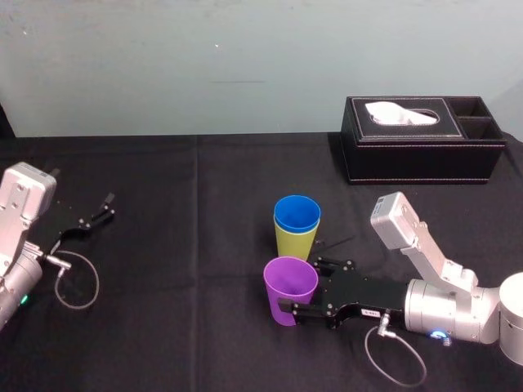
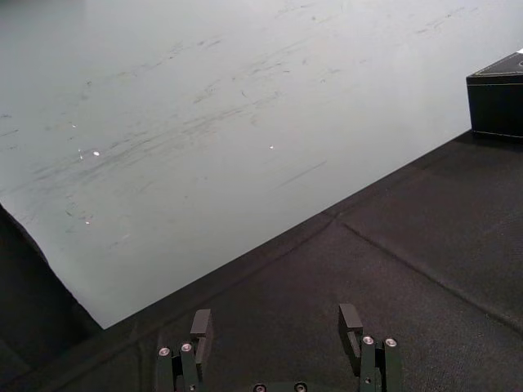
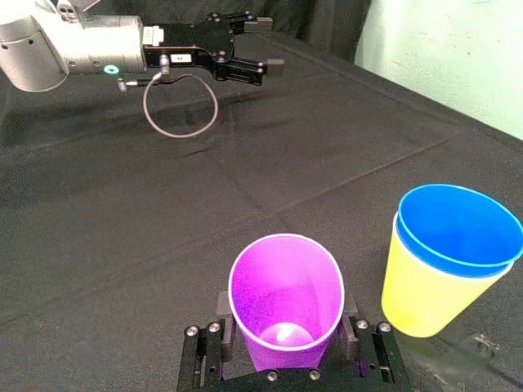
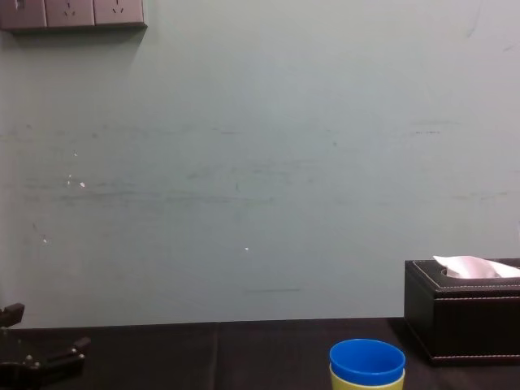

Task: Stack the three plastic cups sequentially using one hand.

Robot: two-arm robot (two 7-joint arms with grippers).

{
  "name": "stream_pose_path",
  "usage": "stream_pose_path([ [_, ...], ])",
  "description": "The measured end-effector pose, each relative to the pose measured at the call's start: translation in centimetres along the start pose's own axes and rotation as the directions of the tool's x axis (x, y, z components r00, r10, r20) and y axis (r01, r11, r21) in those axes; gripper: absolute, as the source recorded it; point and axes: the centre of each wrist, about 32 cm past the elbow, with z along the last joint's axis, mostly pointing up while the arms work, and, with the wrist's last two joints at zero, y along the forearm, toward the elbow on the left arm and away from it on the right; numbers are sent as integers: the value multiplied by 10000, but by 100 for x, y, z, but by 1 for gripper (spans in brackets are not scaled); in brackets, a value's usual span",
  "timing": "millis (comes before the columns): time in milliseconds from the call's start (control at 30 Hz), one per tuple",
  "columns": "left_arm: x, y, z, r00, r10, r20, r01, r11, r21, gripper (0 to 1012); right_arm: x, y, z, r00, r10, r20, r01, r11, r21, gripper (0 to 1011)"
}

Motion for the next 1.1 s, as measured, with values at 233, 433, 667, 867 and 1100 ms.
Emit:
stream_pose_path([
  [233,0,0,0,10000,0,0,0,10000,0,1012,-1,-2,0,10000,2,2,-2,10000,7,729],
  [433,0,0,0,10000,1,1,-1,10000,0,1011,-2,-2,-1,10000,3,0,-3,10000,7,729],
  [667,0,0,0,10000,0,0,0,10000,0,1011,-54,-42,37,9999,-121,102,120,9999,84,729],
  [867,0,0,0,10000,0,1,0,10000,0,1011,-125,-136,164,9992,-299,277,295,9994,172,729],
  [1100,0,0,0,10000,0,1,0,10000,0,1011,-179,-276,400,9978,-525,407,522,9986,79,729],
])
